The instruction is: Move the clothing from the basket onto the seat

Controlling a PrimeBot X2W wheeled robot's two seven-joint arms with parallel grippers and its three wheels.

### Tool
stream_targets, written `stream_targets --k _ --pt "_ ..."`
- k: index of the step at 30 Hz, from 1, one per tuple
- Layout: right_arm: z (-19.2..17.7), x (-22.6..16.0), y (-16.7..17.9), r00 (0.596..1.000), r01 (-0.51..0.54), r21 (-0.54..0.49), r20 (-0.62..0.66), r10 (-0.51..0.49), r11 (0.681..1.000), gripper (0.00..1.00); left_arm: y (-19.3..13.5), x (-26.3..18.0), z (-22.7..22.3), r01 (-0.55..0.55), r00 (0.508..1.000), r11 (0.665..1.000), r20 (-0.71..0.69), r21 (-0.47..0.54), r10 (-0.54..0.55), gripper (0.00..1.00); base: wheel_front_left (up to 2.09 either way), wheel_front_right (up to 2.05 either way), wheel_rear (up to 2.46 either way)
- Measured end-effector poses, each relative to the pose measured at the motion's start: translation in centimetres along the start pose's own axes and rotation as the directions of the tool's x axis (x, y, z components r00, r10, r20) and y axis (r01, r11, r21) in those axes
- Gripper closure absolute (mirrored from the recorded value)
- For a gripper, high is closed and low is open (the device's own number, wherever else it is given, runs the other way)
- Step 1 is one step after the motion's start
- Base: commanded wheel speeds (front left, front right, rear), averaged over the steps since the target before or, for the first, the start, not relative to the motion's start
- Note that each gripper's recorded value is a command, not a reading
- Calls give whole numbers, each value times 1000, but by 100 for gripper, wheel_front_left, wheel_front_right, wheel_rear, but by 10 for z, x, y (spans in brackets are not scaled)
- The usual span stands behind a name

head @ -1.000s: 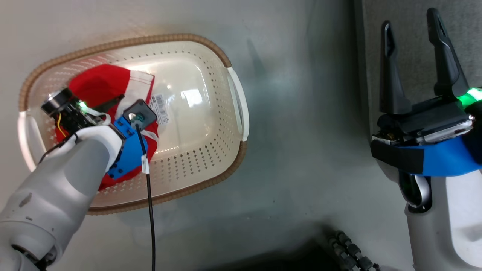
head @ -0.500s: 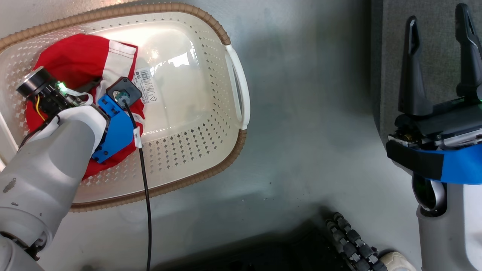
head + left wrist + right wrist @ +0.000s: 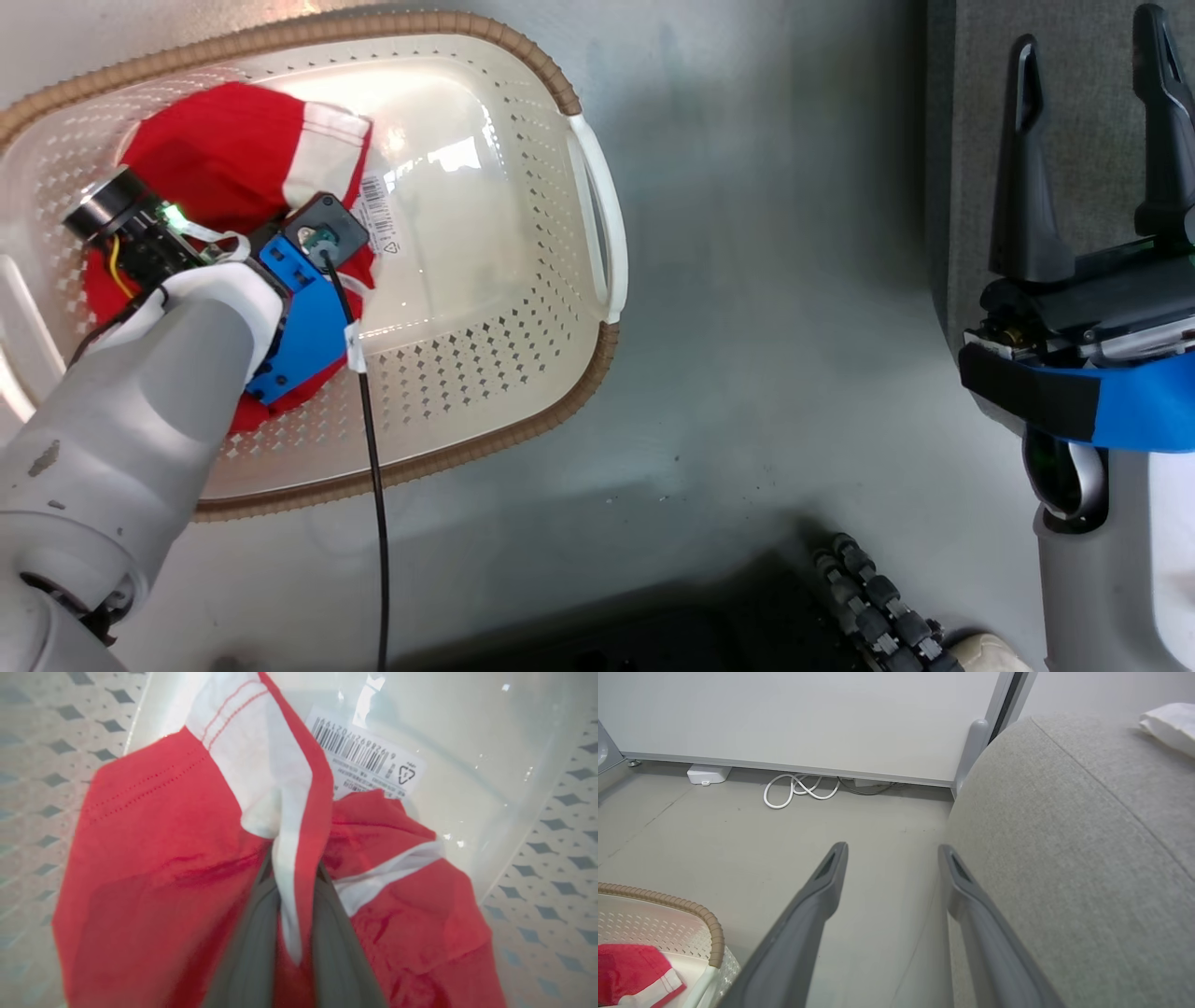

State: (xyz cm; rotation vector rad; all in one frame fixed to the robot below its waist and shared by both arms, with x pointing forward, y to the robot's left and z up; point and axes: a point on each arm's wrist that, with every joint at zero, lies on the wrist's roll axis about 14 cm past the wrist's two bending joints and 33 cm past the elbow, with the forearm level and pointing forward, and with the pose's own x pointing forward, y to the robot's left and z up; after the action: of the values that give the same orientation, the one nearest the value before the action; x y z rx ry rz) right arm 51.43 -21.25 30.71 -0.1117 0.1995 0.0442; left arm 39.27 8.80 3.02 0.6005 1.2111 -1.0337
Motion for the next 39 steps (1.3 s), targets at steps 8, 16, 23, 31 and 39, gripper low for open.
stream_targets --k 8,16,23,31,39 --pt "19 3 4 999 -7 16 42 6 1000 0 -4 -24 45 -20 986 1000 166 23 16 100 0 0 0" --pt "57 2 9 993 -16 33 116 12 999 0 1 -72 93 -75 936 997 345 -5 72 100 0 0 0" --pt "93 -10 10 985 -21 45 172 13 999 0 5 -127 138 -128 867 990 479 -59 140 100 0 0 0" --pt "135 -31 12 970 -34 56 243 19 998 0 9 -213 196 -232 703 968 672 -96 235 100 0 0 0" --pt "166 -62 17 957 -53 74 289 29 996 0 3 -299 225 -292 528 939 789 -179 315 100 0 0 0"
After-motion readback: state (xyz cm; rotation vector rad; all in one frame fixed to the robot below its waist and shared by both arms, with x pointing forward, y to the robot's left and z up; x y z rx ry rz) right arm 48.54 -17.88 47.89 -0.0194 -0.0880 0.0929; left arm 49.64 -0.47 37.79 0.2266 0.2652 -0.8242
